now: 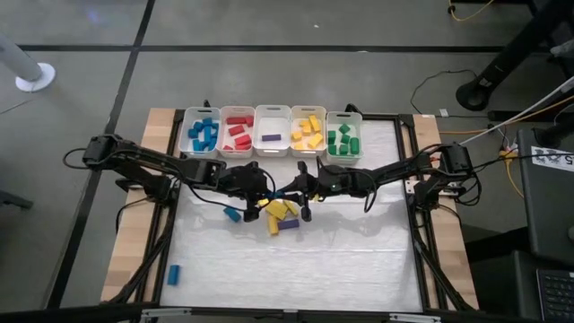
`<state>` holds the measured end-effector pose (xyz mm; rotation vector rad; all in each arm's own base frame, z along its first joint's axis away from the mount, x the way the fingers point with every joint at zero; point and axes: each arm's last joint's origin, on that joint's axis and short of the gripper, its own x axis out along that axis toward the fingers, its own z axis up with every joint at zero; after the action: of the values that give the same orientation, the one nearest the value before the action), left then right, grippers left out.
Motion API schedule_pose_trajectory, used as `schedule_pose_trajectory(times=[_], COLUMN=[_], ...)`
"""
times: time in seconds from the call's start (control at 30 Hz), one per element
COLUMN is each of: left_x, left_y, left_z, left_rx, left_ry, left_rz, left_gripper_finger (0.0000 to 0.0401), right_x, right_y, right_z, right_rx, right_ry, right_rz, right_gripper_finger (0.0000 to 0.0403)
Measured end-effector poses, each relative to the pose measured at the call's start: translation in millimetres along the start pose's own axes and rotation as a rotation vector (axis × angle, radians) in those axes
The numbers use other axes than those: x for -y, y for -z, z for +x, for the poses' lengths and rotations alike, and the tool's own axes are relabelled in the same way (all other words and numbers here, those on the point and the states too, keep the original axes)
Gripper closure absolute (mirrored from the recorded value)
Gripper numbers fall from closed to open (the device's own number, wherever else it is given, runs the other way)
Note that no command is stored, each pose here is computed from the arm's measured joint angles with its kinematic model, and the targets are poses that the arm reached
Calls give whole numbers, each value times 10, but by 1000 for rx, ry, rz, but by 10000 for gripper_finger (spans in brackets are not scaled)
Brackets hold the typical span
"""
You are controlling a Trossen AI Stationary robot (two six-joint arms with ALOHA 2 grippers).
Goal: Sort blocks
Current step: Put the blue block into the left white bin
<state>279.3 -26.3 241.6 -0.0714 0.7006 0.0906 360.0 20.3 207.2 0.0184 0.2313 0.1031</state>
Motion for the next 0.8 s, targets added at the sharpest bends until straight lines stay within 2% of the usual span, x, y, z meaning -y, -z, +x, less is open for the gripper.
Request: schedule_pose_trajectory(times=[0.27, 0.4, 0.47, 0.63, 0.8], left_x=[-65, -223, -315, -566, -742], left_y=[-3, 127, 138, 392, 561], left_z=[-91, -267, -399, -824, -1185], left_rx=[-19, -135, -149, -311, -300], left_ry=[-12, -98, -184, -492, -782], left_rz=[12, -17, -50, -192, -422], left_gripper_finger=[362, 362, 361, 361, 357], right_x=[-1, -20, -36, -6, -19], right_y=[-18, 11, 13, 9, 8], right_z=[4, -1, -1, -1, -1], right_rx=[11, -11, -12, -8, -7], right_ry=[-33, -59, -67, -42, -52], right_rz=[-1, 0, 0, 3, 2], right_gripper_finger=[333, 301, 277, 232, 216])
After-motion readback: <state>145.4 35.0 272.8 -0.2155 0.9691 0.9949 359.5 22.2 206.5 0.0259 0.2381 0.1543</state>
